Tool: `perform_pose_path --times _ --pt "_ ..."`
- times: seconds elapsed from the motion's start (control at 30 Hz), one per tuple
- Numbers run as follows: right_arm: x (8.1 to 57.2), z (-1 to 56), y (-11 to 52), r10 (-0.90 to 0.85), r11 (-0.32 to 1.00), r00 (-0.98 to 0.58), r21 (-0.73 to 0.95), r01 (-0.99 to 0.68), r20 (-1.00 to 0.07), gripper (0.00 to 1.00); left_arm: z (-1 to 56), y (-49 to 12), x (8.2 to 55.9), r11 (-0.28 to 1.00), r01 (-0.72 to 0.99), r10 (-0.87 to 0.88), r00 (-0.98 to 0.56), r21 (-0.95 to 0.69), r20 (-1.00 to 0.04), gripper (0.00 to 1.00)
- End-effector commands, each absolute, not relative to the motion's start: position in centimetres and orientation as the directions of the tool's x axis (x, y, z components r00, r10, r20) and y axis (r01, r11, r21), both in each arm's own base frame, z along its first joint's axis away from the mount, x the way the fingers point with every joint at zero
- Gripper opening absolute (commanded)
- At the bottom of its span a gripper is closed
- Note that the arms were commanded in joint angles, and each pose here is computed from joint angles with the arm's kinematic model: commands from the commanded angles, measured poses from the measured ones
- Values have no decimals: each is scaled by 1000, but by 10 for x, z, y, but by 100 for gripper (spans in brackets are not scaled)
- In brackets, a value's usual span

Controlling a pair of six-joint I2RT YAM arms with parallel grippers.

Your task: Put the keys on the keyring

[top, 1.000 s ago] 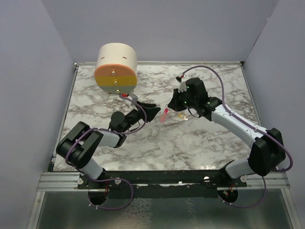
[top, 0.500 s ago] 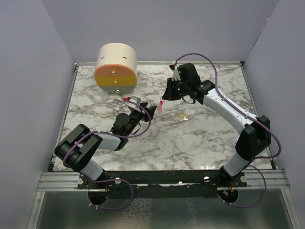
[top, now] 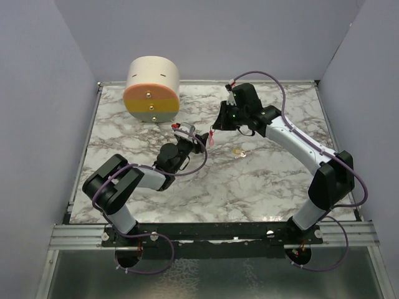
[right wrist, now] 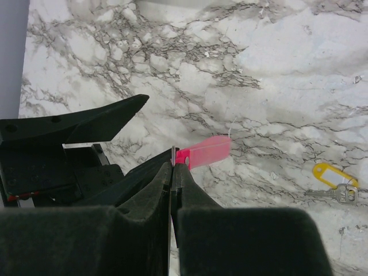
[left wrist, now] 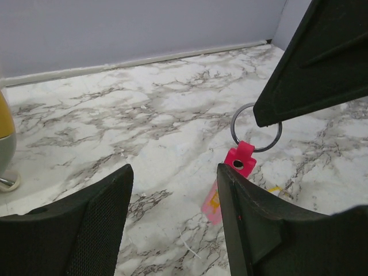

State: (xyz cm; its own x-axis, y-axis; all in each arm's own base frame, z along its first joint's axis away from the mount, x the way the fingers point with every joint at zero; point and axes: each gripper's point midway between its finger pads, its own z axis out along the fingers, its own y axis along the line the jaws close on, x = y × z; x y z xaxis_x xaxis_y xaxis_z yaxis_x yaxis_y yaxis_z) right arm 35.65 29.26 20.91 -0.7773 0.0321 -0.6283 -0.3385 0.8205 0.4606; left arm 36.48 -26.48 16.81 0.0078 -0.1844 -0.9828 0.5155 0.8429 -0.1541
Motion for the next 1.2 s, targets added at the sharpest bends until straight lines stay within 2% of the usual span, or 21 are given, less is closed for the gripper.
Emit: perform_pose_path --times 0.0,0.2,0.27,0.43,0.57,0.87,0.93,1.03,1.17 --pt "370 220 284 143 829 -735 485 -277 -663 1 170 -269 369 855 510 -150 67 -95 -986 63" --pt "373 218 283 172 825 -732 502 -259 -660 1 166 -270 365 852 518 -153 108 -76 -982 67" --pt "374 218 282 175 824 -733 506 -256 -657 1 168 -272 362 849 523 -164 128 -74 -978 71" --pt "377 222 280 193 818 -729 517 -250 -657 1 169 -282 355 832 552 -167 152 -57 -974 72" --pt "379 224 280 201 811 -729 528 -251 -655 1 172 -284 347 834 551 -173 198 -37 -965 84" --pt "375 230 284 204 787 -730 553 -274 -652 1 178 -281 359 881 473 -143 255 -6 -956 87" --pt "374 231 286 205 779 -732 561 -280 -650 1 181 -279 362 896 443 -139 282 1 -949 93" --pt "371 231 288 202 768 -738 572 -289 -644 1 184 -281 365 909 416 -116 324 31 -939 97" --pt "369 228 288 200 765 -741 575 -291 -641 1 182 -288 367 909 413 -98 338 54 -936 97"
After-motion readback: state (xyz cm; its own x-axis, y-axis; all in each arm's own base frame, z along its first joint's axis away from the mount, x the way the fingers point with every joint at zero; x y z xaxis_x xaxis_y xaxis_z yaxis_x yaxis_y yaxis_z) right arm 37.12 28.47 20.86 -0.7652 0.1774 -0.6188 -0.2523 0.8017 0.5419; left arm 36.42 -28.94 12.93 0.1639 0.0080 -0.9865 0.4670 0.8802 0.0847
